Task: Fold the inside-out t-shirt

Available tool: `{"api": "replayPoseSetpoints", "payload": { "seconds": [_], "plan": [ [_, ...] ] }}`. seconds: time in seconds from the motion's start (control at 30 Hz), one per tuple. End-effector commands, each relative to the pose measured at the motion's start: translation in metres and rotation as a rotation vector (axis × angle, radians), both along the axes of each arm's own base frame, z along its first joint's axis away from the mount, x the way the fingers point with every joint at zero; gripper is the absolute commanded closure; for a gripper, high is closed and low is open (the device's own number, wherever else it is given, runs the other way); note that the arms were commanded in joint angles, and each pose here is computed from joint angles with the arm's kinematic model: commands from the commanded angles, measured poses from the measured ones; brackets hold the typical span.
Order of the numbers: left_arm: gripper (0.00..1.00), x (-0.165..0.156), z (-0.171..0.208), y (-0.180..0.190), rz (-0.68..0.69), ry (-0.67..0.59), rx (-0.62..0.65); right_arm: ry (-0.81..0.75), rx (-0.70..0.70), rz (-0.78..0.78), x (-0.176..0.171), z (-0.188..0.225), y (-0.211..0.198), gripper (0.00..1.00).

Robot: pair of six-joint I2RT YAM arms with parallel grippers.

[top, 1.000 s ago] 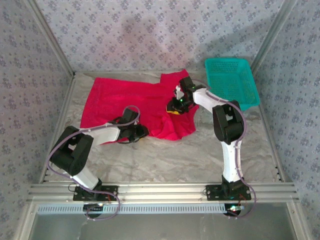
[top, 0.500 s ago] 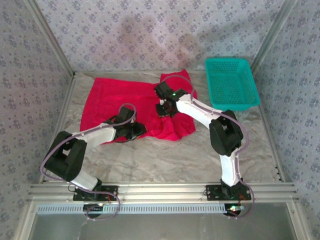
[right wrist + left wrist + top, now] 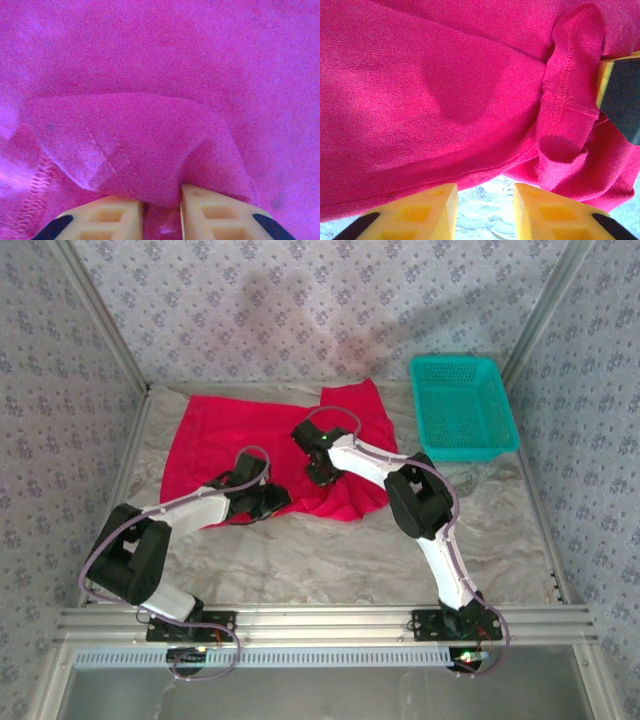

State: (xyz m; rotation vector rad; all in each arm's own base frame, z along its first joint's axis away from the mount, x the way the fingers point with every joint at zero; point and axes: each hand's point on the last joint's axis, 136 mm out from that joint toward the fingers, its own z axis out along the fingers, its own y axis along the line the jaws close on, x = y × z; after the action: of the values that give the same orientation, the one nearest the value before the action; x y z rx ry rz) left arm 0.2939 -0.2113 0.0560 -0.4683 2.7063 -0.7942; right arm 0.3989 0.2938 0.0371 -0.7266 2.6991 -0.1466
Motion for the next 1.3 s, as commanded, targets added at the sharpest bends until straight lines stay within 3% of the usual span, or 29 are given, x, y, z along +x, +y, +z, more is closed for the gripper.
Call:
{"api": "replayPoseSetpoints", "payload": {
  "seconds": [0.0,0.07,0.27,0.63,0.7,0.73,0.9,1.03,1.17,1.27],
  "plan": [
    [0.66,-0.004,0.001,0.005,-0.006,0.0,0.012,-0.031,-0.033,0.009,0.005,0.017,-0.008,0.92],
    [0.66,-0.003,0.001,0.005,-0.007,0.002,0.011,-0.037,-0.029,0.012,0.005,0.024,-0.008,1.0],
    [0.66,-0.002,-0.001,0.003,-0.006,0.008,0.008,-0.037,0.087,0.02,-0.007,0.061,-0.001,1.0],
    [0.66,-0.001,-0.004,0.0,-0.007,0.016,-0.006,0.203,0.779,-0.004,-0.033,0.108,0.027,1.0],
    [0.66,-0.002,-0.005,0.0,-0.008,0.018,-0.007,0.262,0.882,-0.03,-0.033,0.109,0.028,0.88],
    [0.66,-0.001,-0.005,0.0,-0.007,0.016,-0.007,0.271,0.904,-0.042,-0.032,0.109,0.026,0.87],
    [0.67,-0.002,-0.007,0.001,-0.007,0.019,-0.002,0.257,0.887,-0.049,-0.032,0.111,0.02,0.84],
    [0.67,-0.001,-0.008,0.0,-0.007,0.02,-0.005,0.269,0.902,-0.027,-0.04,0.118,0.024,0.68],
    [0.67,-0.001,-0.009,-0.001,-0.008,0.022,-0.007,0.234,0.858,-0.022,-0.041,0.118,0.023,0.66],
    [0.67,-0.001,-0.009,-0.001,-0.009,0.022,-0.007,0.173,0.728,-0.028,-0.037,0.105,0.017,0.68]
  ]
}}
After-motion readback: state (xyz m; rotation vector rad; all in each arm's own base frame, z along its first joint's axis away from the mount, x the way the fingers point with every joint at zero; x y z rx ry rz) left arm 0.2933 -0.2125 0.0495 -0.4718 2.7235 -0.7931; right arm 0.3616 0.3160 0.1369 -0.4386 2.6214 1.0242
